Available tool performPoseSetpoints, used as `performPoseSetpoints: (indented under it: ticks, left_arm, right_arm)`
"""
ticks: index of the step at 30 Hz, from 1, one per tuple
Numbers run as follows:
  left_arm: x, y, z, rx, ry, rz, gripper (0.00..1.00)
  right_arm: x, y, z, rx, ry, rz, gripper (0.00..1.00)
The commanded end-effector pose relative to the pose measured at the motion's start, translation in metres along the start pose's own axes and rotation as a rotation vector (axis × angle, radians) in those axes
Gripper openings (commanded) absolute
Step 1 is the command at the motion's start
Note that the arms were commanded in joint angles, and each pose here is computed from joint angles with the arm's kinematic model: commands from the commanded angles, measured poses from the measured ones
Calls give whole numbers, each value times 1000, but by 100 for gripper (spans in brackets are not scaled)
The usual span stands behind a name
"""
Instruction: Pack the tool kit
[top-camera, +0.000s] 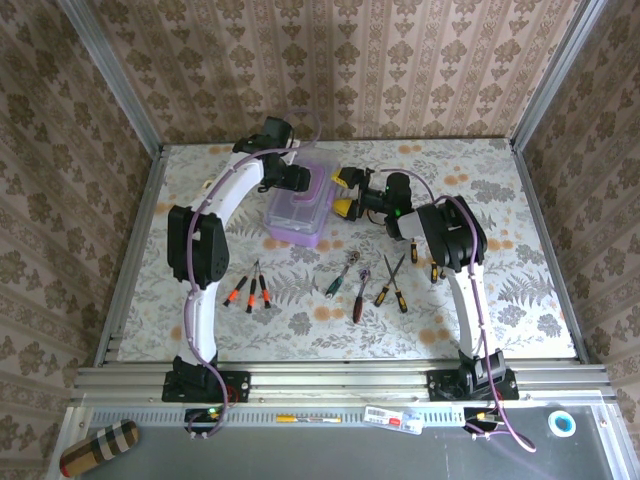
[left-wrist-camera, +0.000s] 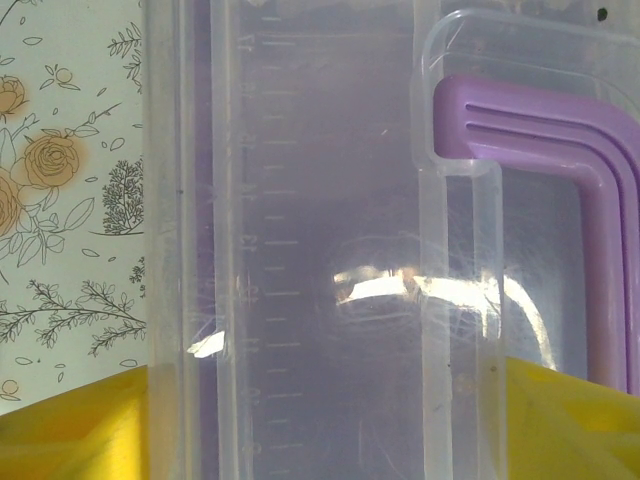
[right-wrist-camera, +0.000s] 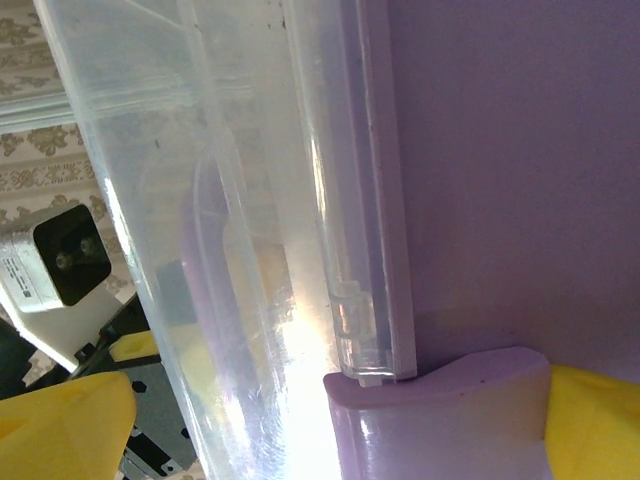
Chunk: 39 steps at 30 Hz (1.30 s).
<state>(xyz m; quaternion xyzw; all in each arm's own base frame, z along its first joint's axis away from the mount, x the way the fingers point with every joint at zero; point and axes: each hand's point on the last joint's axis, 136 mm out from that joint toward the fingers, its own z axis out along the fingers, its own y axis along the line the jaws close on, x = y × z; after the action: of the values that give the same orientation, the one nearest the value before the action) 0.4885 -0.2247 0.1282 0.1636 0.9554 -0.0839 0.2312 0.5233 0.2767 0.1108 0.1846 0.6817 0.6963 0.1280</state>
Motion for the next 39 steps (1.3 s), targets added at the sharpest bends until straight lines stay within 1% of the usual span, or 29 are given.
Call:
performPoseSetpoints:
  ticks: [1, 6, 10, 12, 19, 23, 24, 27, 29, 30, 32, 35, 37, 39]
  left_arm:
    - [116, 27, 49, -149, 423, 71, 68]
    - [119, 38, 48, -198, 443, 80, 68]
    - [120, 45, 48, -232, 458, 73, 68]
    - [120, 47, 48, -243, 461, 75, 68]
    - [120, 49, 48, -268, 473, 82, 68]
    - [120, 49, 49, -273, 477, 79, 68]
    - [119, 47, 48, -262, 474, 74, 68]
    - [109, 30, 39, -212, 444, 83, 69]
    - [100, 21, 30, -175, 424, 78, 69]
    - [98, 2, 27, -147, 417, 97, 69]
    - [91, -14, 21, -97, 394, 81, 68]
    - [82, -33, 16, -37, 369, 36, 61]
    - [77, -44, 16, -3, 349, -10, 57]
    - [69, -54, 17, 27, 318, -52, 57]
  right_arm:
    - [22, 167, -17, -307, -8, -337, 100]
    - [21, 196, -34, -340, -41, -368, 100]
    - [20, 210, -47, -349, -60, -397, 100]
    - [19, 213, -52, -351, -69, -393, 100]
    - [13, 205, -79, -315, -114, -398, 100]
    - [17, 211, -91, -309, -115, -422, 99]
    - [17, 209, -91, -300, -106, -421, 98]
    - [7, 186, -100, -262, -151, -359, 96]
    - [2, 161, -106, -206, -171, -303, 91]
    - [1, 148, -108, -172, -181, -276, 91]
    - [2, 119, -111, -77, -194, -258, 91]
    - [10, 77, -119, 100, -194, -246, 91]
    - [20, 65, -127, 176, -186, -272, 92]
    - [30, 55, -137, 255, -188, -301, 93]
